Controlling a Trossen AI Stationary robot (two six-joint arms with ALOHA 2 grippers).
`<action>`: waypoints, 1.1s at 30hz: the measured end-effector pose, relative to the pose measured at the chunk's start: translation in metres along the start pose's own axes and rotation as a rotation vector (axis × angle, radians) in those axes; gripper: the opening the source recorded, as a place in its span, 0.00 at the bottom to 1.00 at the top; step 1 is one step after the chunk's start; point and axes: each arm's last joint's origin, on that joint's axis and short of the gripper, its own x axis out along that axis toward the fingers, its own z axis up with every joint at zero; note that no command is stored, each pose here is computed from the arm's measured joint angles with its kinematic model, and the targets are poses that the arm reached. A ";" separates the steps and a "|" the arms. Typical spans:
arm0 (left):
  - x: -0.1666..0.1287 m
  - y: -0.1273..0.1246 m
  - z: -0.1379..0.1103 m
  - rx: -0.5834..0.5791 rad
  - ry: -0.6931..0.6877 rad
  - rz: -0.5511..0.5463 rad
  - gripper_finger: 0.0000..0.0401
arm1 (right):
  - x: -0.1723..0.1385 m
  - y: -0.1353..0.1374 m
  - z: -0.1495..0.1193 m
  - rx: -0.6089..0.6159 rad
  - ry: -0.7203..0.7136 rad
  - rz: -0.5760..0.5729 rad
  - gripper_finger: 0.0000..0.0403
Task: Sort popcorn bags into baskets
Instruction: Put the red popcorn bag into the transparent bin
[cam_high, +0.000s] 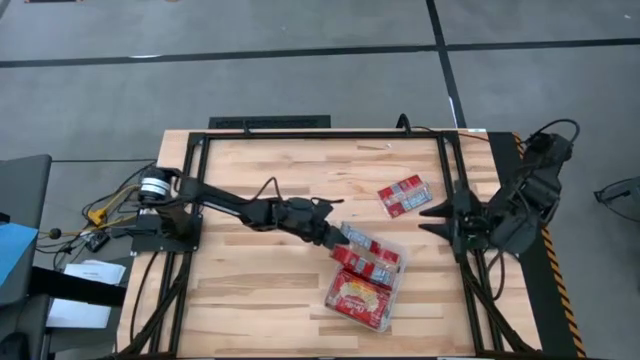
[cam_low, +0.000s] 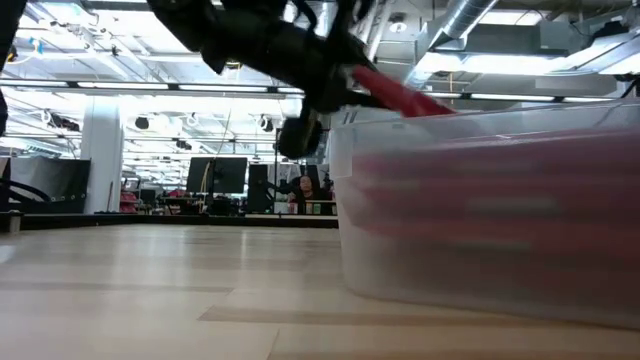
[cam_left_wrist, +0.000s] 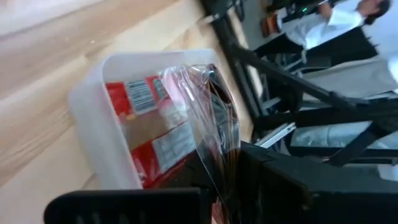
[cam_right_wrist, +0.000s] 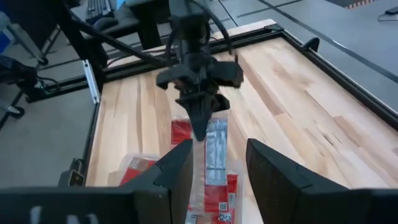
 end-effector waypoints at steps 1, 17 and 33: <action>0.004 0.002 0.000 -0.002 0.008 0.006 0.03 | 0.001 0.001 -0.001 -0.004 0.003 -0.002 0.42; 0.046 0.009 0.021 -0.010 0.135 0.112 0.05 | 0.008 0.012 -0.010 -0.004 0.051 -0.025 0.41; 0.045 0.010 0.021 -0.104 0.129 0.129 0.06 | 0.010 0.013 -0.011 -0.019 0.032 -0.053 0.37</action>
